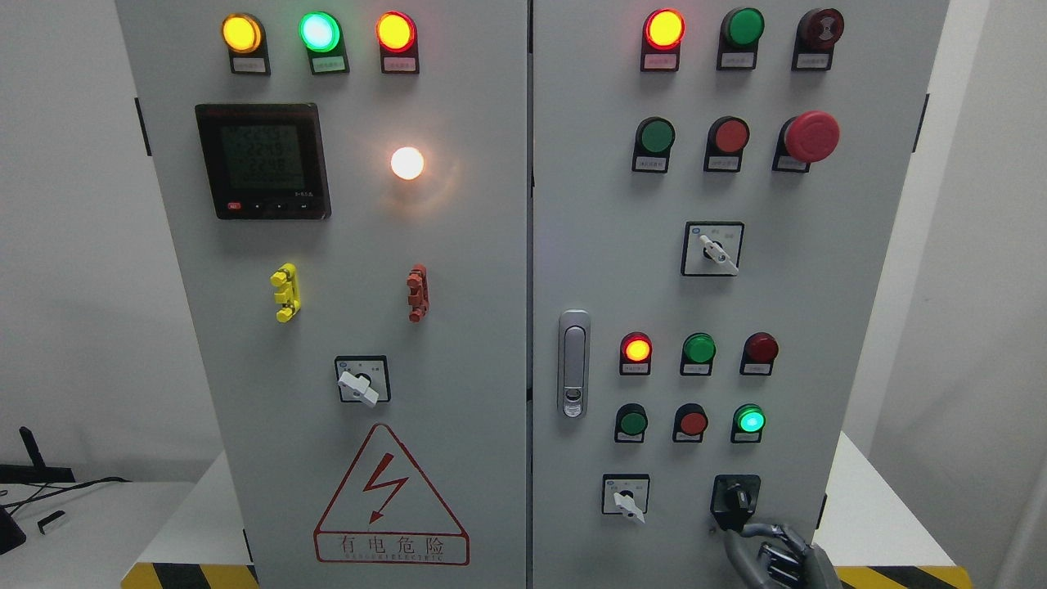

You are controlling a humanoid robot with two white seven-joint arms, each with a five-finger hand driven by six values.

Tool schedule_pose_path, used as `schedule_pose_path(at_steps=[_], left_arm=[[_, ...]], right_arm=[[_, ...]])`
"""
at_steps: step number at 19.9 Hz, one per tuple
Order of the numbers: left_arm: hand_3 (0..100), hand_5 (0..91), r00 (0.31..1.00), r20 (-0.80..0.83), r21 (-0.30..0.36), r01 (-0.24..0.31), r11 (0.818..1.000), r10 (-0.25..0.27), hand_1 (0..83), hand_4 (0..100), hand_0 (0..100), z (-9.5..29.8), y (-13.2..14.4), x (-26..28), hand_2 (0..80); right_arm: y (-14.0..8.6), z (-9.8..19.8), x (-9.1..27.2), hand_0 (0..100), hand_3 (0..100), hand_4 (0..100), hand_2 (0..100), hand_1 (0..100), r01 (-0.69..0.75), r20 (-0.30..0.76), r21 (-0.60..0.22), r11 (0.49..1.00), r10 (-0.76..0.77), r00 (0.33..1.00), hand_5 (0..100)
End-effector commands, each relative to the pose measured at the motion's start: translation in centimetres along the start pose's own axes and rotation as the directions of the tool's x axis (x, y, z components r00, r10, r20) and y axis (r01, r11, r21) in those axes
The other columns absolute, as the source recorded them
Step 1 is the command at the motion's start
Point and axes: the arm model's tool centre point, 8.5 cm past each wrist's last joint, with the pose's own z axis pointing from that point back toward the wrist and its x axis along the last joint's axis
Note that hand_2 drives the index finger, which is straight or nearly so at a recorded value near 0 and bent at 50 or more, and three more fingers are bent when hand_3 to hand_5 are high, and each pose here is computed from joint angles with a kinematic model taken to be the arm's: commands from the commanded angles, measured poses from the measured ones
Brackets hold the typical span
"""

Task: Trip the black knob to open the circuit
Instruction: 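Release the knob and lower the right hand away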

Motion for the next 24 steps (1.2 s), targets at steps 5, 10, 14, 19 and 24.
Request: schedule_pose_path(at_steps=[5,10,14,19,24], left_arm=[[0,0.0,1.0,0.001,-0.004,0.03,1.0,-0.03,38.9,0,12,0.0,0.0,0.0,0.0],[0,0.0,1.0,0.001,-0.004,0.03,1.0,-0.03,38.9,0,12,0.0,0.0,0.0,0.0],[0,0.0,1.0,0.001,-0.004,0.03,1.0,-0.03,38.9,0,12,0.0,0.0,0.0,0.0],[0,0.0,1.0,0.001,-0.004,0.03,1.0,-0.03,38.9,0,12,0.0,0.0,0.0,0.0],[0,0.0,1.0,0.001,-0.005,0.03,1.0,-0.03,38.9,0,12,0.0,-0.1,0.0,0.0]], right_arm=[[-2.8,1.1,-0.9,29,100,99,49,76,-0.052,-0.008,-0.038,0.998,0.052,0.999,91],[-4.0,3.3,-0.7,34,100,95,53,64,-0.057,0.007,-0.03,0.998,0.058,0.998,89],[-5.2,6.5,-0.7,30,79,72,51,42,-0.012,0.009,-0.024,1.0,0.012,1.0,74],[-6.8,10.0,-1.8,9,43,35,29,17,0.003,-0.038,-0.013,1.0,-0.004,0.999,35],[-7.5,12.6,-2.0,0,31,23,20,5,-0.006,-0.032,0.008,1.0,0.006,0.999,24]])
